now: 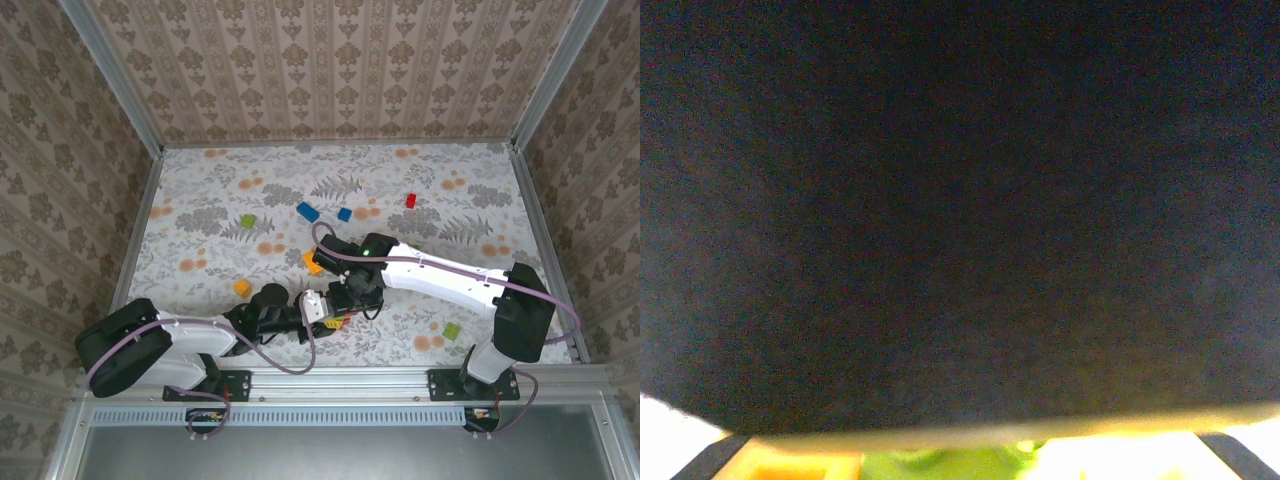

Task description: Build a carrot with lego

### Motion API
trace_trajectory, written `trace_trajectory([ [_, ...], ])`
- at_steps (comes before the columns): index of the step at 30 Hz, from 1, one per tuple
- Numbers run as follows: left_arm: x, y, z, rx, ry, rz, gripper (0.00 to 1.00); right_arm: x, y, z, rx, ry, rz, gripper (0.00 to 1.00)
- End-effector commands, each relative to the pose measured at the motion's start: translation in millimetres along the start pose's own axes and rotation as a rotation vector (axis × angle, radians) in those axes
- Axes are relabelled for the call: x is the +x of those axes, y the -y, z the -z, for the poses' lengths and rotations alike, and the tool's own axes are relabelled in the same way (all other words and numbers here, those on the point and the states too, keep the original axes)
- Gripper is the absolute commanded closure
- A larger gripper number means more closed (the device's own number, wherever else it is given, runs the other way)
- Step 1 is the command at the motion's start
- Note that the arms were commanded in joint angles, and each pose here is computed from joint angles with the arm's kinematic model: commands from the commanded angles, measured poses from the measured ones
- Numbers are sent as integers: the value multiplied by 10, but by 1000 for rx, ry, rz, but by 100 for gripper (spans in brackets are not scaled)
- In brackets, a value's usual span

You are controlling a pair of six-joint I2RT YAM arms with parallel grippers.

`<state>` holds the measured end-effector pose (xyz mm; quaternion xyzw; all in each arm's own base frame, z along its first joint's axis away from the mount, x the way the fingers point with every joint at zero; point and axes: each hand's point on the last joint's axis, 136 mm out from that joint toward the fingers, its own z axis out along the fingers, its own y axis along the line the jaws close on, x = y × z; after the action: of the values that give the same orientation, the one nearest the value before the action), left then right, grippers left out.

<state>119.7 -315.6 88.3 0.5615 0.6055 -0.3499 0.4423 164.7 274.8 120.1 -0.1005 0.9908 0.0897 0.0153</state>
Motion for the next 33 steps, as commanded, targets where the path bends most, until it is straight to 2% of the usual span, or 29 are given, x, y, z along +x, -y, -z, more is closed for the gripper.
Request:
trace_trajectory([
  [1,252,-7,-28,-14,-105,8,71,-34,-324,170,-165,34,31,43],
  [22,255,-11,-36,-15,-108,9,71,-93,10,491,-99,100,9,41],
  [33,259,-10,-38,-13,-110,11,71,-66,169,465,-65,98,-19,43],
])
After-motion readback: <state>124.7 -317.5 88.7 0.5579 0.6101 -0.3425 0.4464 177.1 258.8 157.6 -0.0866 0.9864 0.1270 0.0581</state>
